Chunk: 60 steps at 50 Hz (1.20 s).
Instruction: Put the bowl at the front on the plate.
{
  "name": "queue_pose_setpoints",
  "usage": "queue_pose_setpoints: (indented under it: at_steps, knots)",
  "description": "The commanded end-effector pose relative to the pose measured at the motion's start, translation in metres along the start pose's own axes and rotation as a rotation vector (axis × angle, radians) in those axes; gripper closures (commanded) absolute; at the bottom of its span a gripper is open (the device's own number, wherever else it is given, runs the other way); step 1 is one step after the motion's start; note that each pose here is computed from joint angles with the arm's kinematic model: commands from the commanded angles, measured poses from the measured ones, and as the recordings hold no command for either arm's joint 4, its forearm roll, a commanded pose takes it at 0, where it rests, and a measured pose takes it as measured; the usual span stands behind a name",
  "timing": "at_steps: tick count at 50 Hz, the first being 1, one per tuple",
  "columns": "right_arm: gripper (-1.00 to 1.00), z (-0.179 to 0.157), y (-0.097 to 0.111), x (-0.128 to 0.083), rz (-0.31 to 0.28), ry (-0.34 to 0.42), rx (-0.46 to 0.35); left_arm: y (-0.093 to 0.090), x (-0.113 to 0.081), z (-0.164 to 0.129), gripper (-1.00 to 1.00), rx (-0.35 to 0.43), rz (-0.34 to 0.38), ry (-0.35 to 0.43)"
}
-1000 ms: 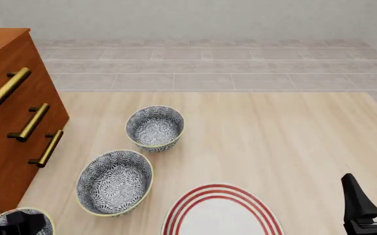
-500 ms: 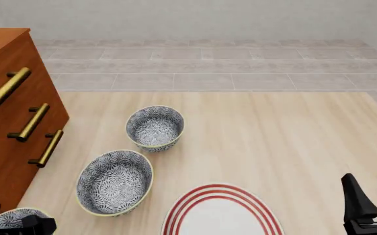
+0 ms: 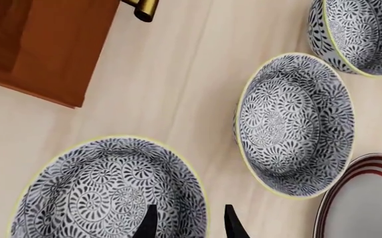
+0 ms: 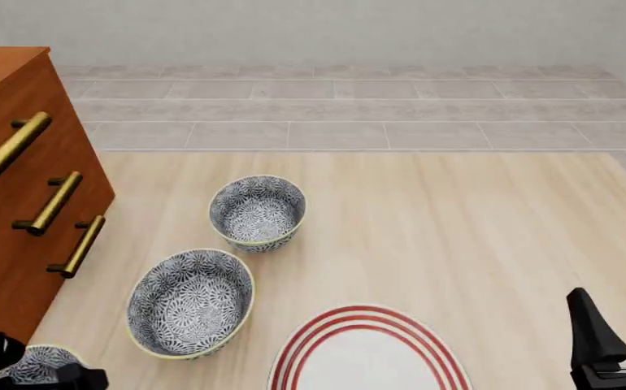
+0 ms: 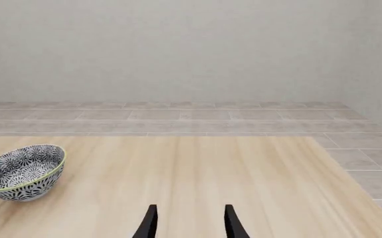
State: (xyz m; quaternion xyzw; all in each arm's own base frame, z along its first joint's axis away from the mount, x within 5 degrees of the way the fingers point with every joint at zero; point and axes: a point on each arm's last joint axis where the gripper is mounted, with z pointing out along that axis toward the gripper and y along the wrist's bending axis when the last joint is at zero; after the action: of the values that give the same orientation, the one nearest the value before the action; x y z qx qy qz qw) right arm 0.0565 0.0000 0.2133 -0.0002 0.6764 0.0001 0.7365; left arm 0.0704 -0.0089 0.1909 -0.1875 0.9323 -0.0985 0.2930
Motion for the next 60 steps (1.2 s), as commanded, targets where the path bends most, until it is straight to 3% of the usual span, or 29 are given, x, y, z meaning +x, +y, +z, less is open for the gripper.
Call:
queue_pose_setpoints:
  at_steps: [1,35,36,60]
  knots:
    - [-1.0,0.0,0.0,0.0,0.0,-0.001,0.0,0.002,0.004,0.013,-1.0,-0.004,-0.002,0.019]
    - [-1.0,0.0,0.0,0.0,0.0,0.0,0.0,0.004,0.014,0.039,-1.0,-0.008,-0.004,0.062]
    - [-1.0,0.0,0.0,0.0,0.0,-0.001,0.0,0.004,0.014,0.039,1.0,-0.007,-0.005,0.063]
    - [-1.0,0.0,0.0,0.0,0.0,0.0,0.0,-0.001,0.009,0.014,1.0,0.013,-0.008,0.053]
